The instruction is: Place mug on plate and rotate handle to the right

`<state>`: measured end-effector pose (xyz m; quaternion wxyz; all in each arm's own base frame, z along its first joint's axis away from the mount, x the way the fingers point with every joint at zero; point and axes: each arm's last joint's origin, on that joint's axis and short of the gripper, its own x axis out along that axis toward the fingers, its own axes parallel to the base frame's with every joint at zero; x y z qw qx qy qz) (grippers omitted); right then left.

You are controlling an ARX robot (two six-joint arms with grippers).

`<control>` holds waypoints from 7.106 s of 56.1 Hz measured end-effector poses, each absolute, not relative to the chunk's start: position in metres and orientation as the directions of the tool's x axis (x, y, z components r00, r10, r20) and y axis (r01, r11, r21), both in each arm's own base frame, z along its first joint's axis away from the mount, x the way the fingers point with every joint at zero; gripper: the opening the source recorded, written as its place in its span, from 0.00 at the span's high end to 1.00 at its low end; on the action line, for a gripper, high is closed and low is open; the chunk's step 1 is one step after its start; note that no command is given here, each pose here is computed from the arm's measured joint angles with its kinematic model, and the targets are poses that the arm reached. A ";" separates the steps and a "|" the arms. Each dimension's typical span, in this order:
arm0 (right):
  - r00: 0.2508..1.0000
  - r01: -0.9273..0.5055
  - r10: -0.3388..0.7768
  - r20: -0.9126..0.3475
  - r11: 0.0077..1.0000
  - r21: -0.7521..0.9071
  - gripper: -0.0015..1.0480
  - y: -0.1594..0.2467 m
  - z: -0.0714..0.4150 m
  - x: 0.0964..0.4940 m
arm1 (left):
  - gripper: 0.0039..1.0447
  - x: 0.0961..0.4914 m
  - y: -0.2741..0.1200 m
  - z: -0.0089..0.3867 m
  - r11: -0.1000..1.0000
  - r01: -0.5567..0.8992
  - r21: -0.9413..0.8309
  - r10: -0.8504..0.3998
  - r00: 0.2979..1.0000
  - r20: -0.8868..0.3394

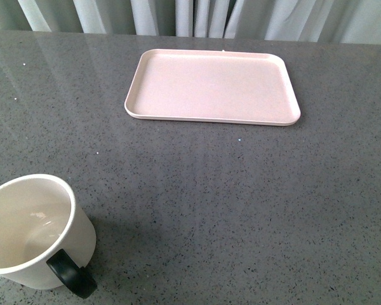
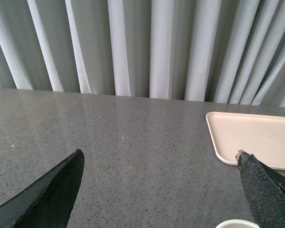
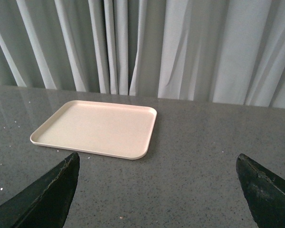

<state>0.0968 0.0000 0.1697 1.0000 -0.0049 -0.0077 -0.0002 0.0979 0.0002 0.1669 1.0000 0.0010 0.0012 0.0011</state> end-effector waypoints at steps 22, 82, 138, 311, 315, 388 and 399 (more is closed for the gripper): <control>1.000 0.001 0.000 0.015 1.000 -0.010 0.09 0.000 0.170 0.097 | 0.09 0.098 0.000 0.167 1.000 -0.002 0.002 0.002 1.000 -0.002; 1.000 0.001 0.000 0.015 1.000 -0.010 0.09 0.000 0.170 0.097 | 0.09 0.188 -0.009 0.168 0.981 0.183 0.063 -0.082 0.690 -0.719; 1.000 0.000 0.000 0.015 1.000 -0.010 0.09 0.000 0.170 0.097 | 0.30 0.219 -0.022 0.116 0.952 0.301 -0.054 -0.213 0.524 -0.825; 1.000 0.000 0.000 0.015 1.000 -0.010 0.09 0.000 0.170 0.097 | 0.98 0.496 -0.241 0.142 0.899 0.398 -0.180 -0.369 0.469 -0.803; 1.000 0.000 0.000 0.015 1.000 -0.010 0.09 0.000 0.170 0.097 | 0.97 0.496 -0.241 0.142 0.900 0.397 -0.181 -0.369 0.469 -0.803; 1.000 0.000 0.000 0.015 1.000 -0.010 0.09 0.000 0.170 0.097 | 0.78 0.311 -0.077 0.210 1.000 -0.005 -0.025 0.005 1.000 0.029; 1.000 0.001 0.000 0.015 1.000 -0.010 0.09 0.000 0.170 0.097 | 0.99 0.255 -0.045 0.186 1.000 0.014 -0.009 -0.014 1.000 -0.011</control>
